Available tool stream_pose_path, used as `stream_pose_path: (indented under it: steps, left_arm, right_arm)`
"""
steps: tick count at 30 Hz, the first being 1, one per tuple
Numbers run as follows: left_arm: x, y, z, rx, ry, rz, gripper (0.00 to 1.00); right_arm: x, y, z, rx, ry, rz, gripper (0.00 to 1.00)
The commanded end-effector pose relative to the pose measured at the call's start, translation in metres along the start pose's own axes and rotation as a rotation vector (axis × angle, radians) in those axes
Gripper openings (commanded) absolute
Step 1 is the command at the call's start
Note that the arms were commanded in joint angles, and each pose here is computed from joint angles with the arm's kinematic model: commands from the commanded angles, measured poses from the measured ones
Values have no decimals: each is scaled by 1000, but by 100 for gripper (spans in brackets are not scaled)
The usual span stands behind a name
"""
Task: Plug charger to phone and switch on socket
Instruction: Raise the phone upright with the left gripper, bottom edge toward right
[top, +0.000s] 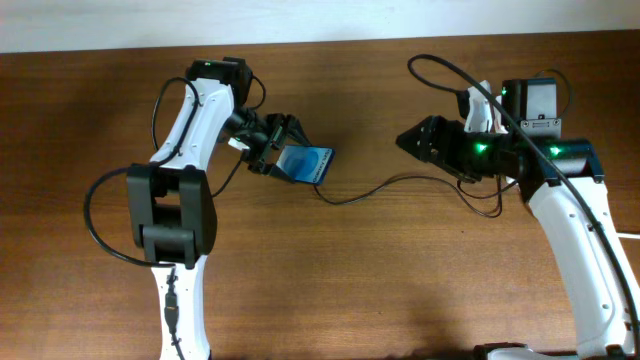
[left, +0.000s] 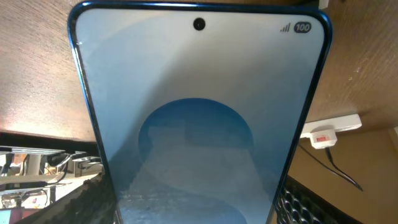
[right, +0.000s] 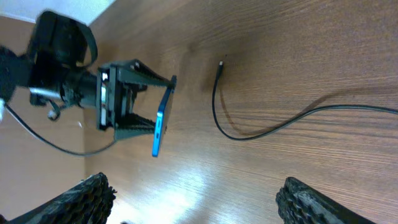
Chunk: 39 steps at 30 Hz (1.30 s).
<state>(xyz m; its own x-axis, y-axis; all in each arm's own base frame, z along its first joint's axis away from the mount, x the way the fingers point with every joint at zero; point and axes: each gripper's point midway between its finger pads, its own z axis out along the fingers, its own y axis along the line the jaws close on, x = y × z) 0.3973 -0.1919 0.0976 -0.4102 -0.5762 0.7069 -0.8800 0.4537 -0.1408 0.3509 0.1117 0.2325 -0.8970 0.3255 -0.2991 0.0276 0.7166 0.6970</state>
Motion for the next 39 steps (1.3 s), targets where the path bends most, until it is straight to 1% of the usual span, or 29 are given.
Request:
stream_pose_path:
  steps: [1,6,7,8,9,10,14,16,18,20,39]
  left_arm:
    - [12,-6,1,15,36,-18,0]
    - [13,-6,2,16,41,-16,0]
    - [17,-8,2,24,61,-12,0]
    - [24,-10,2,38,98,3,0]
    - [40,-17,0,79,185,49,0]
    - [51,-20,-5,112,258,60,0]
    - [87,-33,-20,226,466,117,0]
    - [95,-38,-25,256,522,117,0]
    - [98,-39,-27,268,539,121,0]
    - [108,-44,-35,314,602,143,0]
    - [109,-44,-36,319,611,141,0]
  right_arm:
    - [-3,8,-1,-17,-3,51,89]
    - [-3,8,-1,-16,-3,51,89]
    - [-2,8,-1,-16,-3,51,89]
    - [-2,7,-1,-15,-1,52,89]
    - [-2,5,-1,-5,-2,55,89]
    - [-2,4,-1,3,-6,55,89]
    - [-3,1,-1,16,-12,58,89]
    - [-2,-2,-2,35,-8,63,89]
    - [0,-4,-2,44,-5,68,89]
    - [1,-8,-2,65,-4,74,89]
    - [5,-10,-2,74,14,85,90]
